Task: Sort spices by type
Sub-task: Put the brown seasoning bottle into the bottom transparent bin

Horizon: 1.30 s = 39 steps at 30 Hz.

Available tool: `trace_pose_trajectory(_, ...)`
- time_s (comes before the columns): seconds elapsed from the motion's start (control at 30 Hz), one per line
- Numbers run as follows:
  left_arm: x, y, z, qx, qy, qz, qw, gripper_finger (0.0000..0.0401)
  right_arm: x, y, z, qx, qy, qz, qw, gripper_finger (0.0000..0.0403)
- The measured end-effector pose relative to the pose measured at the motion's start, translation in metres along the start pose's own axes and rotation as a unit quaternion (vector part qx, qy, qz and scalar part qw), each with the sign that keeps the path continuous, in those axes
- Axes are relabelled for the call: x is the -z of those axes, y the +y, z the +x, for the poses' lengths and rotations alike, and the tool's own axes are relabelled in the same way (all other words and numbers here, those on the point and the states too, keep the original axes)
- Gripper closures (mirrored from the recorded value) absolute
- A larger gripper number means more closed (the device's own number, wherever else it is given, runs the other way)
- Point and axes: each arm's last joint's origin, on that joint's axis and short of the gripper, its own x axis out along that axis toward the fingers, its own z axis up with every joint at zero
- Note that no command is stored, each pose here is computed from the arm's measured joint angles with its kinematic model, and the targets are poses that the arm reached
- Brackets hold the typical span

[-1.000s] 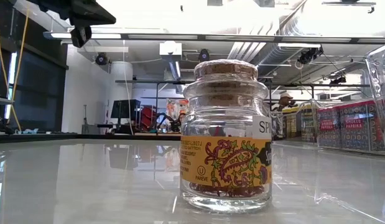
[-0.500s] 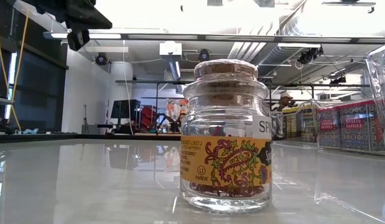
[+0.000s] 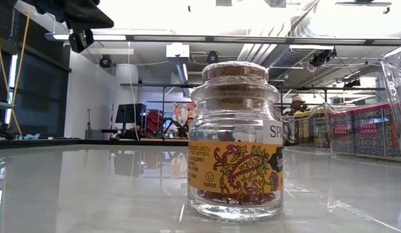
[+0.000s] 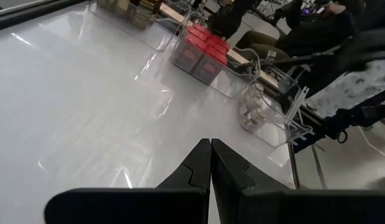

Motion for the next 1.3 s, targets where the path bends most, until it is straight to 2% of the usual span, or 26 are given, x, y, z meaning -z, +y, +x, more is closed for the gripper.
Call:
trace_pose_trajectory(0.1, 0.002, 0.001, 0.0, -0.005, 0.01, -0.001, 1.0, 0.0401, -0.008, 0.012, 0.004, 0.029, 0.048, -0.09, 0.994, 0.0233)
trace_pose_trajectory(0.17, 0.003, 0.002, 0.0, -0.009, 0.017, -0.002, 1.0, 0.0401, -0.005, 0.01, 0.004, 0.089, 0.102, -0.141, 0.981, 0.021)
trace_pose_trajectory(0.23, 0.005, 0.002, 0.0, -0.012, 0.024, -0.002, 1.0, 0.0401, -0.001, 0.005, 0.005, 0.143, 0.156, -0.16, 0.964, 0.0192)
trace_pose_trajectory(0.33, 0.007, 0.004, 0.0, -0.018, 0.036, -0.003, 0.999, 0.0401, 0.008, -0.002, 0.012, 0.176, 0.215, -0.149, 0.949, 0.0171)
trace_pose_trajectory(0.5, 0.01, 0.005, -0.001, -0.026, 0.051, -0.002, 0.998, 0.0401, 0.045, -0.002, 0.036, 0.144, 0.283, -0.098, 0.943, 0.0144)
trace_pose_trajectory(0.6, 0.01, 0.005, -0.001, -0.027, 0.054, 0.004, 0.998, 0.0401, 0.071, -0.002, 0.048, 0.151, 0.321, -0.094, 0.93, 0.0129)
trace_pose_trajectory(0.93, 0.01, 0.005, -0.001, -0.023, 0.055, 0.022, 0.998, 0.0401, 0.132, -0.016, 0.094, 0.186, 0.349, -0.095, 0.914, 0.0118)
trace_pose_trajectory(1.3, 0.01, 0.005, -0.001, -0.022, 0.055, 0.031, 0.998, 0.0401, 0.166, -0.043, 0.127, 0.207, 0.375, -0.093, 0.899, 0.0119)
